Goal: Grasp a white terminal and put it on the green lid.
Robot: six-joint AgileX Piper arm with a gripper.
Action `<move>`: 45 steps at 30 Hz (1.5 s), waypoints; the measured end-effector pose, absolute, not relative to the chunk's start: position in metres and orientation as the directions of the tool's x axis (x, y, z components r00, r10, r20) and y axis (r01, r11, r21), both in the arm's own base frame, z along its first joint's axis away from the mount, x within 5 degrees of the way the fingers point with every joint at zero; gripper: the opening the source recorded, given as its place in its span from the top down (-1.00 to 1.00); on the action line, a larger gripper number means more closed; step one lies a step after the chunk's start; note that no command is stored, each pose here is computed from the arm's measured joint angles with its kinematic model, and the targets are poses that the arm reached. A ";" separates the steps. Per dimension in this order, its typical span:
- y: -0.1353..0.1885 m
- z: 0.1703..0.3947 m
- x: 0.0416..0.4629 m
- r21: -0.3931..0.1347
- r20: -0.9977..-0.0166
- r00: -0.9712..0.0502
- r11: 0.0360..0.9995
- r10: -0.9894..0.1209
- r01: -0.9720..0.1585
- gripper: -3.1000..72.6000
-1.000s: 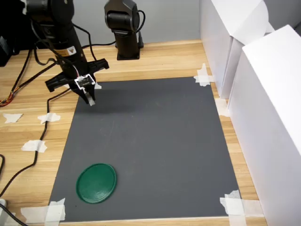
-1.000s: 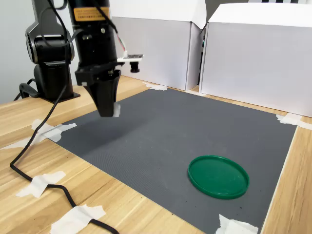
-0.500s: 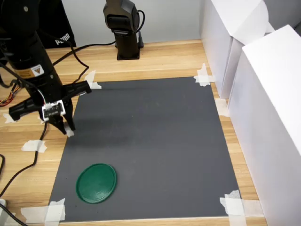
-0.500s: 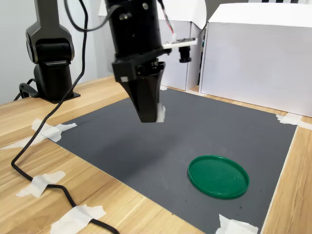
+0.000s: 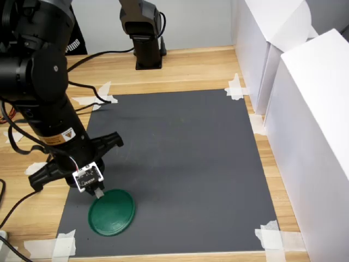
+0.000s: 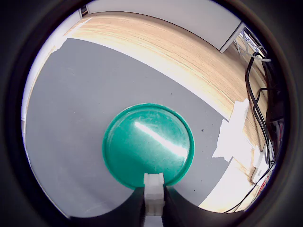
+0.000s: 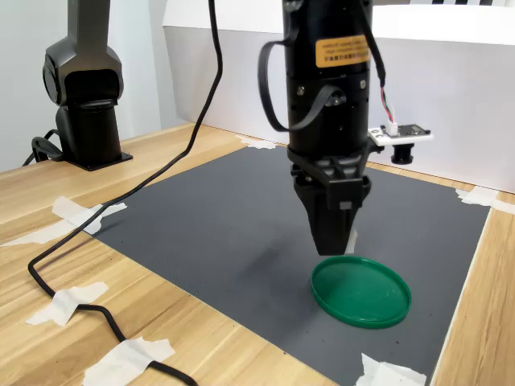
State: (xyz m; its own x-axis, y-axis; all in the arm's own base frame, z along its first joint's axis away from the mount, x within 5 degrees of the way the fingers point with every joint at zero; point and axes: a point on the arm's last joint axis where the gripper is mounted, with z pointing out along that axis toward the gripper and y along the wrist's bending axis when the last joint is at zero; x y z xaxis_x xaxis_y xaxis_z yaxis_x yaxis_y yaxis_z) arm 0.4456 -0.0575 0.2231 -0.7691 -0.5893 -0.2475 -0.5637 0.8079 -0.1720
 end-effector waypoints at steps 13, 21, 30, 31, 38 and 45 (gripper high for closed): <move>-0.057 0.195 0.458 -0.147 -0.250 -0.773 0.812 -0.583 -0.565 0.63; -0.056 0.195 0.458 -0.141 -0.257 -0.756 0.797 -0.602 -0.587 0.14; -0.054 0.210 0.456 -0.145 -0.294 -0.750 0.804 -0.592 -0.577 -0.46; -0.052 0.219 0.454 -0.147 -0.317 -0.747 0.808 -0.585 -0.571 -0.46; -0.045 0.277 0.426 -0.186 -0.427 -0.711 0.824 -0.559 -0.536 -0.16; -0.041 0.295 0.379 -0.254 -0.472 -0.693 0.837 -0.545 -0.485 0.82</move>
